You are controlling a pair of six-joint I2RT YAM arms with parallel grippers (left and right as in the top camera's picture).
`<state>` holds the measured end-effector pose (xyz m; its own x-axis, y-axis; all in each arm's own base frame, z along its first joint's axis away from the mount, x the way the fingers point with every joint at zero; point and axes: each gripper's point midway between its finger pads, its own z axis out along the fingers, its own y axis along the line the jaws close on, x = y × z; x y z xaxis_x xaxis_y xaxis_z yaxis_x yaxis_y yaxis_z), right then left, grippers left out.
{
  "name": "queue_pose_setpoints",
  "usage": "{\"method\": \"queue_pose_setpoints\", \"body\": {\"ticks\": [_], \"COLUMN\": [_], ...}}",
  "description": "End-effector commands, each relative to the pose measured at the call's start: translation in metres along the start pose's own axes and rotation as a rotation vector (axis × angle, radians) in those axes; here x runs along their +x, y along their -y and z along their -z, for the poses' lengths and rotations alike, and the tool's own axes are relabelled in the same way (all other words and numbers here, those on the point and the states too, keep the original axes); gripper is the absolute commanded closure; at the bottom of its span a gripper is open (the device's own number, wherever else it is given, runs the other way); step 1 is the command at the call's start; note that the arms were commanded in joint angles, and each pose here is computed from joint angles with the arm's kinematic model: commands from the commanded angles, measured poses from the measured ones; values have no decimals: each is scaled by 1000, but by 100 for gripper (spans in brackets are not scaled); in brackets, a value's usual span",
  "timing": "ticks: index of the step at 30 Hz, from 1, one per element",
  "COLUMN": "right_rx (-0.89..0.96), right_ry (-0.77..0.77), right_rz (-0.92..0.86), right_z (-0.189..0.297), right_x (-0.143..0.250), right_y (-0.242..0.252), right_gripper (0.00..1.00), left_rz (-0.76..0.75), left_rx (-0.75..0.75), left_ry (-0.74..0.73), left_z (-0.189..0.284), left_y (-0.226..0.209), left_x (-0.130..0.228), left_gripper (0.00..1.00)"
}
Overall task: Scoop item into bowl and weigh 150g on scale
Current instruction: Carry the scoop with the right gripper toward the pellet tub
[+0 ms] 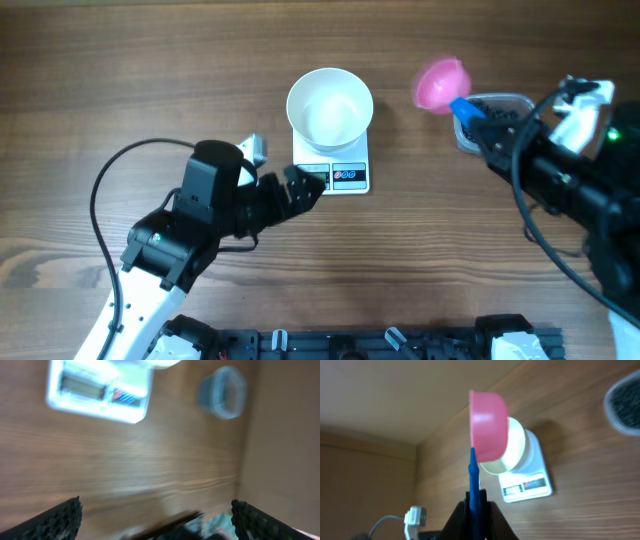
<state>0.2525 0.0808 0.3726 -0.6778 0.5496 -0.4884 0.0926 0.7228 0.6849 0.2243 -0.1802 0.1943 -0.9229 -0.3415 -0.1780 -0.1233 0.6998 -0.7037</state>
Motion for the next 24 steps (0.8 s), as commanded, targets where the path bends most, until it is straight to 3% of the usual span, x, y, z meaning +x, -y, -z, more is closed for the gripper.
{"method": "queue_pose_setpoints", "body": {"ticks": [1, 9, 15, 18, 24], "right_rx": [136, 173, 422, 564, 584], "right_ry": [64, 85, 163, 172, 118], "right_rz": [113, 135, 235, 198, 313], "right_z": [19, 23, 20, 10, -27], "right_x": [-13, -15, -43, -54, -72], "right_y": [14, 20, 59, 83, 88], "right_gripper": [95, 96, 96, 96, 96], "left_rz": [-30, -34, -24, -11, -66], "left_rx": [-112, -105, -180, -226, -215], "left_ry": [34, 46, 77, 70, 74], "left_z": [4, 4, -5, -15, -23], "left_y": [-23, -21, -35, -44, -41], "left_x": [-2, -5, -17, -21, -28], "left_gripper": [0, 0, 0, 0, 0]}}
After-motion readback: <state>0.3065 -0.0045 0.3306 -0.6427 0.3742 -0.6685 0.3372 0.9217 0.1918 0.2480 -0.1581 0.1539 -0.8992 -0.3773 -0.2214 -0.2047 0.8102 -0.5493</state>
